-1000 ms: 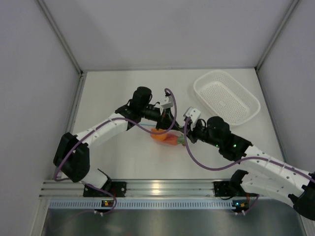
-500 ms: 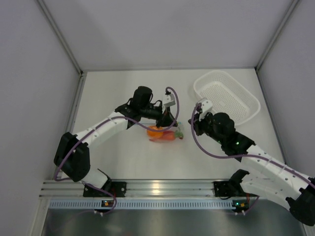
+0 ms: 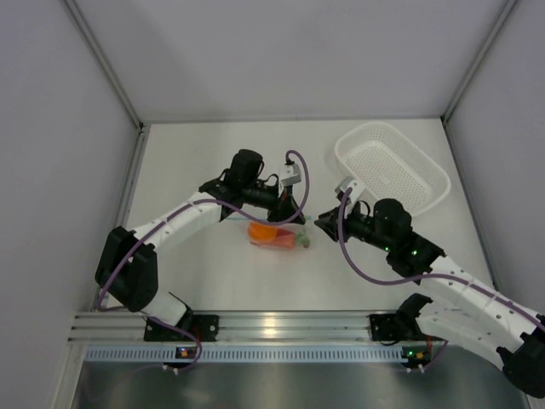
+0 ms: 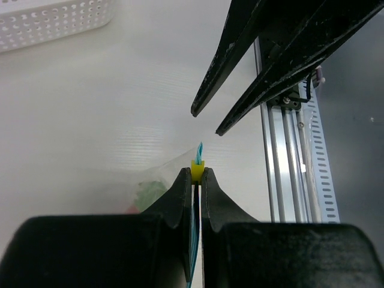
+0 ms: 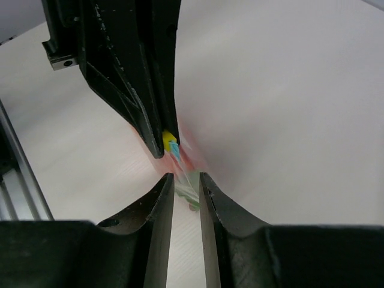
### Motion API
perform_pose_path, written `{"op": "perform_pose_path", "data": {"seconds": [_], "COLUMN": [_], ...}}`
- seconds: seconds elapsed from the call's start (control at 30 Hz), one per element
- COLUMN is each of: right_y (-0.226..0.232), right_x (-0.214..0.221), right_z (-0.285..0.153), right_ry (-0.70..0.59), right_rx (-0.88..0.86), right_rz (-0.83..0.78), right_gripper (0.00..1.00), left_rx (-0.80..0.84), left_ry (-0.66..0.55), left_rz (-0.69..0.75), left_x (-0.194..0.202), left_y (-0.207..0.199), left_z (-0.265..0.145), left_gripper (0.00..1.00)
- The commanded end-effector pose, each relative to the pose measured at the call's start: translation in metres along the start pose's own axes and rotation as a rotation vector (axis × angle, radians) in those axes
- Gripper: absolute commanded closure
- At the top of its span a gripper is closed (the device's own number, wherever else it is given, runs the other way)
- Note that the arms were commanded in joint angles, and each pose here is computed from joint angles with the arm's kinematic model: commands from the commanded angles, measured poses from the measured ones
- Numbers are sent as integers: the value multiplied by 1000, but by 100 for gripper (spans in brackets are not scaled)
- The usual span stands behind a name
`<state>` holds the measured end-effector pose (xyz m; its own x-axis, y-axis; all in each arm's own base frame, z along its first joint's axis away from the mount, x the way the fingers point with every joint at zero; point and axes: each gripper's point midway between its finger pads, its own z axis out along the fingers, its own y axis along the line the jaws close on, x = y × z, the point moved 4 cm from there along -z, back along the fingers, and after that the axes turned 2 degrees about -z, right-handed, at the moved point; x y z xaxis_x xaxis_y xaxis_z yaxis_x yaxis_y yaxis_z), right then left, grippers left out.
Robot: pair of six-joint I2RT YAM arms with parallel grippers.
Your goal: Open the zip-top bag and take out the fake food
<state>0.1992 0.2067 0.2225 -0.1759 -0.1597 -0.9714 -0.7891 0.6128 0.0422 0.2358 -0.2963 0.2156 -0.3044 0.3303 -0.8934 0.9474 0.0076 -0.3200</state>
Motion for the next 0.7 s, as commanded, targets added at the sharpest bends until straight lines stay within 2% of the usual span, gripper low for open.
{"op": "perform_pose_path", "data": {"seconds": [0.0,0.27,0.4,0.57,0.67], "right_y": [12,23,22,23,24], "right_x": [-25,-27,-28,-31,-33], "right_z": [-1,6,9,10,11], "right_ry": [-96,-88,-94,-101,-104], "right_rx": [-104,-202,-202,-213,-214], "right_rz": [-43,-44,-45,-49,-49], "right_gripper": [75,81,82,90,91], "left_rx": [79,128,143,162,173], "left_ry": [-41,-47,-48,-46,-46], "left_rz": [57,54,54,47,41], "left_x": [-19,-19,-19,-16,-16], "left_y": [-11,-16,-18,-19,-19], "left_z": [-2,-1,-1,1,1], "left_gripper": [100,100,100,100,100]}}
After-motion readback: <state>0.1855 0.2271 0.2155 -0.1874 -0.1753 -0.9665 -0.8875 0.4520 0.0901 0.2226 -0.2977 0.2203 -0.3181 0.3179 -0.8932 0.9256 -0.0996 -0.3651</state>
